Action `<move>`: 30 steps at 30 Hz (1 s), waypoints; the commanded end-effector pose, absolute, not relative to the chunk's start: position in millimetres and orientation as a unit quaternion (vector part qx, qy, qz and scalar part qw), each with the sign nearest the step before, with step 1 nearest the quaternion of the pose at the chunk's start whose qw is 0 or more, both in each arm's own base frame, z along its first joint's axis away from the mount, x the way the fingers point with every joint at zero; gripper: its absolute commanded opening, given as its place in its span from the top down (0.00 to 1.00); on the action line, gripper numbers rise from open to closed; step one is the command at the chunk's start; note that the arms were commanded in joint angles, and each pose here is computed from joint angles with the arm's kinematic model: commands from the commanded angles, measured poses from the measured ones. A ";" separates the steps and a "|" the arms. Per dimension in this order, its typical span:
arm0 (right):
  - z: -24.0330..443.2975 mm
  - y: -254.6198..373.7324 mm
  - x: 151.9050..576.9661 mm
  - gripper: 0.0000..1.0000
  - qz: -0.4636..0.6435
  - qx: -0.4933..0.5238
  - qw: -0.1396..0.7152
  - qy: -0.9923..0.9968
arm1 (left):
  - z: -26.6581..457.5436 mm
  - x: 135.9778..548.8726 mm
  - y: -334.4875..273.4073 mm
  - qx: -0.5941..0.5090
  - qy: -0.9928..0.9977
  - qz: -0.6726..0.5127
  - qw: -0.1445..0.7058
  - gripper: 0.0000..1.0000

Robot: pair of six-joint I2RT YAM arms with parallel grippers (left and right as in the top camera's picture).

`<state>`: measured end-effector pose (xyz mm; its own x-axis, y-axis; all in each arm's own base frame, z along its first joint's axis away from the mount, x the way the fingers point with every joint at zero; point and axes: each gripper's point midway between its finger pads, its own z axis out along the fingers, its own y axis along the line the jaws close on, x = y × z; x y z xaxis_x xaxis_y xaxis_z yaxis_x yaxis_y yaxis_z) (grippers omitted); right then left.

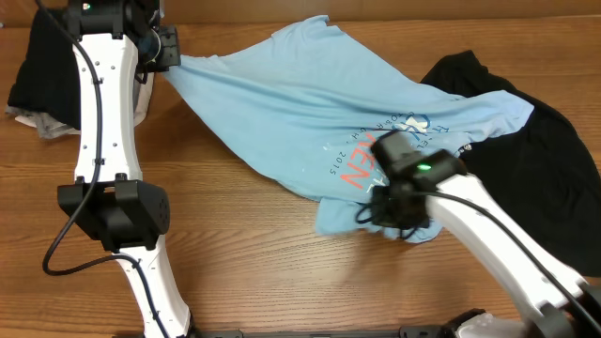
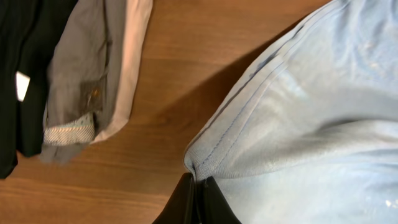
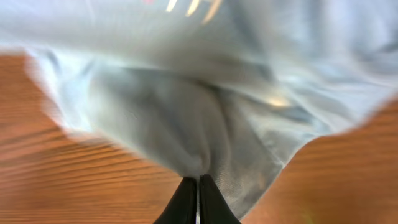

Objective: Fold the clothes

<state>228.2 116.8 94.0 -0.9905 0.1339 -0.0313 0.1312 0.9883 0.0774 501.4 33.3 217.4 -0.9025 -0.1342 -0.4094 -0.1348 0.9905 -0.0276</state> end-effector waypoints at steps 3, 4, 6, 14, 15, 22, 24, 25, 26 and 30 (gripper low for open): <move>128.9 82.2 253.4 0.96 0.063 0.127 0.093 0.986 | 240.1 486.3 45.0 -0.081 0.972 0.006 0.219 0.96; 129.3 78.0 258.0 0.96 0.064 0.130 0.099 0.984 | 239.5 485.8 44.9 -0.081 0.973 0.006 0.218 0.96; 128.2 70.2 270.2 0.96 0.065 0.134 0.114 0.982 | 238.1 486.4 43.7 -0.080 0.973 0.005 0.216 0.96; 105.4 60.3 304.6 0.96 0.063 0.147 0.124 0.979 | 230.8 491.8 32.4 -0.068 0.975 0.002 0.213 0.96; 100.1 60.8 306.8 0.96 0.061 0.147 0.119 0.980 | 230.0 492.4 30.6 -0.066 0.975 0.002 0.213 0.96; 84.2 62.5 305.9 0.96 0.059 0.152 0.093 0.982 | 228.2 493.5 25.7 -0.062 0.975 0.001 0.211 0.96; 84.3 62.4 304.7 0.96 0.058 0.152 0.091 0.982 | 227.5 492.0 26.0 -0.062 0.976 0.001 0.208 0.96; 84.0 63.1 303.1 0.96 0.060 0.152 0.087 0.983 | 226.7 490.1 27.0 -0.063 0.977 0.002 0.204 0.96; 83.8 63.4 301.5 0.96 0.061 0.152 0.083 0.983 | 226.4 487.9 28.3 -0.064 0.978 0.003 0.200 0.96; 88.5 64.8 292.3 0.96 0.066 0.151 0.073 0.984 | 233.3 474.1 39.7 -0.076 0.979 0.013 0.190 0.96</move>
<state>288.8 62.1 75.8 -0.9468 0.3059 -0.1005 0.2936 0.9484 0.1199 484.7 27.4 210.7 -0.9316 -0.1268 -0.3407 -0.1273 0.9916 -0.0210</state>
